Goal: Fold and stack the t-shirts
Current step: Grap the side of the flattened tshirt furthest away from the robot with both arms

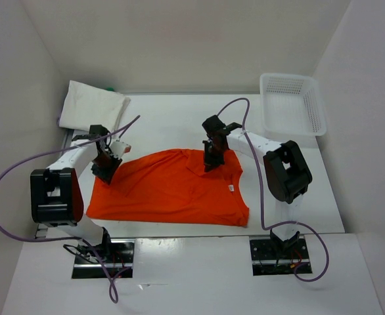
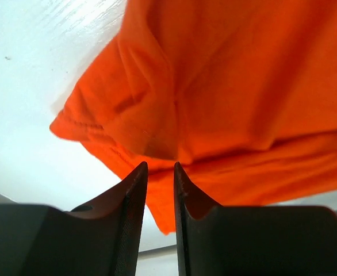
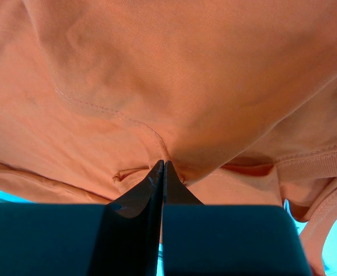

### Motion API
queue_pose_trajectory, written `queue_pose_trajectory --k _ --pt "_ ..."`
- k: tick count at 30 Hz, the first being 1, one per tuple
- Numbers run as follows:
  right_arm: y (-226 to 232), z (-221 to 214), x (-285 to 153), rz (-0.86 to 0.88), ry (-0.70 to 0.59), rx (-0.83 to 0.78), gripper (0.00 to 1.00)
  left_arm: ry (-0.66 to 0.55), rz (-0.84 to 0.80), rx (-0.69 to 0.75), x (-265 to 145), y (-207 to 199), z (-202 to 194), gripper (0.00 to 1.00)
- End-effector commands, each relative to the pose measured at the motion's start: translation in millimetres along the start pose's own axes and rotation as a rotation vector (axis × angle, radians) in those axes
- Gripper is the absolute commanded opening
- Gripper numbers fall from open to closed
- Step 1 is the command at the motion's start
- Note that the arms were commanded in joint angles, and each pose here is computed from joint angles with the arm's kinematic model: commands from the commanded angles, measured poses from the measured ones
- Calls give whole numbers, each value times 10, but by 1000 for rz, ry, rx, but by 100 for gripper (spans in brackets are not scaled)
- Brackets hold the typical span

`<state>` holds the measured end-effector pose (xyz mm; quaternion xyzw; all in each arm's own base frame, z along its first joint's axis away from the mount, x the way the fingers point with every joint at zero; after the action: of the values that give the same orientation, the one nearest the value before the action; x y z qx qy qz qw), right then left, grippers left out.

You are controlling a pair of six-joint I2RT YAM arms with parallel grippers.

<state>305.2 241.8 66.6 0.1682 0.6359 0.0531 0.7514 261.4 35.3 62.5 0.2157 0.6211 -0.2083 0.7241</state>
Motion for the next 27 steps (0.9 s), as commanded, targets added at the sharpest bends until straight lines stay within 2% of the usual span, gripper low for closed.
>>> queue_pose_trajectory --k 1,3,6,11,15,19,25,27 --pt "48 95 -81 29 -50 -10 0 -33 -33 44 -218 -108 28 32" --pt "24 71 -64 23 -43 -8 0 -14 -25 53 -174 -126 -10 32" --pt "37 78 -95 29 -50 -10 0 -5 84 42 -174 68 15 32" --pt "-16 28 -58 16 -36 -7 0 -68 161 1 -272 284 262 44" --pt "-19 4 -36 22 -28 2 0 -58 121 -21 -151 305 356 50" --pt "-44 -19 -20 16 -21 4 0 -27 32 -1 -32 163 333 52" --pt "-57 -27 10 10 -15 5 0 -1 -21 26 34 23 249 50" --pt "-33 -3 -6 16 -21 4 0 8 -28 26 62 18 240 45"
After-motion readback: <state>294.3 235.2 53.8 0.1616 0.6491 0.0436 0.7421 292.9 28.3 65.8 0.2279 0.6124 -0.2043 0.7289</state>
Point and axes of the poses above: each gripper's point midway between its finger pads, its own x axis out along the fingers, its own y axis along the line the jaws close on, z = x × y, the point moved 2 cm from there along -x, back along the fingers, and after that the axes turned 8 degrees about x, right-handed, at the moved point
